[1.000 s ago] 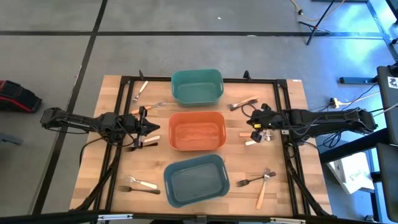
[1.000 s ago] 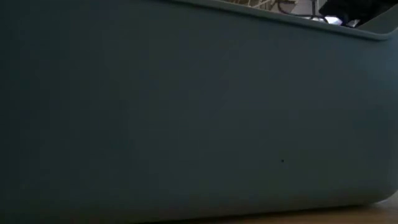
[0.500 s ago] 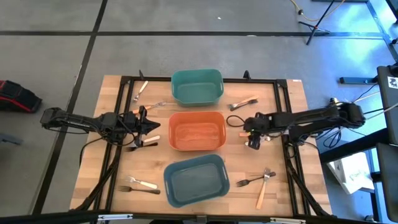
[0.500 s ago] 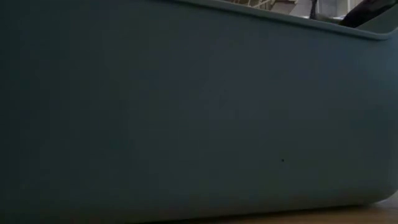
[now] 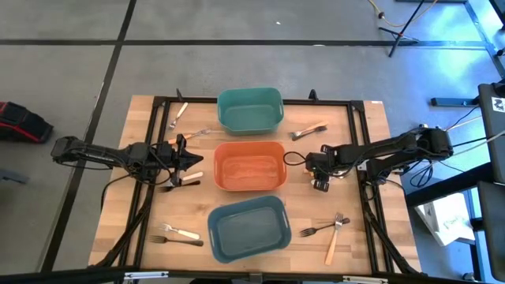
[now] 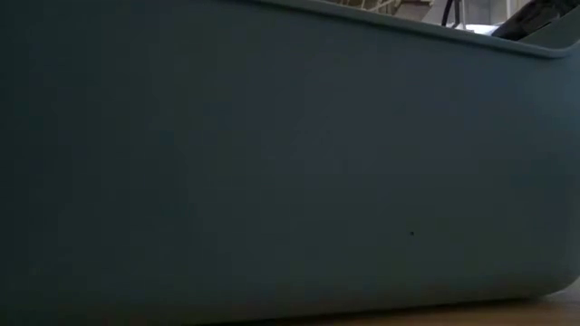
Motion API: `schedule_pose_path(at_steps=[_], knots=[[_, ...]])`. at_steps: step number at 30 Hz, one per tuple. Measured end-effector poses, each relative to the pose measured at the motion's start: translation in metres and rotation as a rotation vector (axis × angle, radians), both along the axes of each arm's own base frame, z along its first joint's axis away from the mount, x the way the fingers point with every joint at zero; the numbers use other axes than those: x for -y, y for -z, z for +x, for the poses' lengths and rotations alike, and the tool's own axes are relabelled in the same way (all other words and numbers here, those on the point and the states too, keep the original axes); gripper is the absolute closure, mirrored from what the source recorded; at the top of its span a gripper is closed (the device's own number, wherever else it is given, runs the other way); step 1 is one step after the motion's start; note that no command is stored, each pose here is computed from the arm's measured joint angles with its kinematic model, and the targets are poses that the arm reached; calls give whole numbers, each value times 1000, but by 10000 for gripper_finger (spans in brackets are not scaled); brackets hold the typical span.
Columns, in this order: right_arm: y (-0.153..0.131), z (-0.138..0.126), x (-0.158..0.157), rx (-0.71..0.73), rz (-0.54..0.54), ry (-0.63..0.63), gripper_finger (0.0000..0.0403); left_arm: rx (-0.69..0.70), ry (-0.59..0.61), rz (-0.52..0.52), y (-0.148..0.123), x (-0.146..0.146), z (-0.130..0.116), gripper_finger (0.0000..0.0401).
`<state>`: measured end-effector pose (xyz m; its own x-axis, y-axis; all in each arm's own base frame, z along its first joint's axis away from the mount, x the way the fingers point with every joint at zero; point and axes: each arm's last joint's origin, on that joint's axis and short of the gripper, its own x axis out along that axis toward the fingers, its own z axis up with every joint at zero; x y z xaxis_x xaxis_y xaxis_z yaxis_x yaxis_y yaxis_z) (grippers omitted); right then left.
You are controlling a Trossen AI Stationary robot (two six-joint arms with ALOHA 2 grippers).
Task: Sort silverware by color (type)
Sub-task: Put the orange fork into the green bin
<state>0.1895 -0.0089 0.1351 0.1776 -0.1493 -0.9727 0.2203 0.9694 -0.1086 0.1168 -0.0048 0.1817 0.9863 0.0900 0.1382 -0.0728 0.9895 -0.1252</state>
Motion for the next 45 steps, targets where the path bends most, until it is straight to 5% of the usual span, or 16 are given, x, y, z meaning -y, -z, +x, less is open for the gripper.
schedule_pose_path(at_steps=[14,25,45], knots=[[0,2,0,12,-9,-46,370,1,2,0,0,0,0,399],[-12,0,4,75,-118,-48,369,1,2,0,0,0,0,399],[-130,55,11,483,-423,-119,366,7,89,12,-1,3,0,399]])
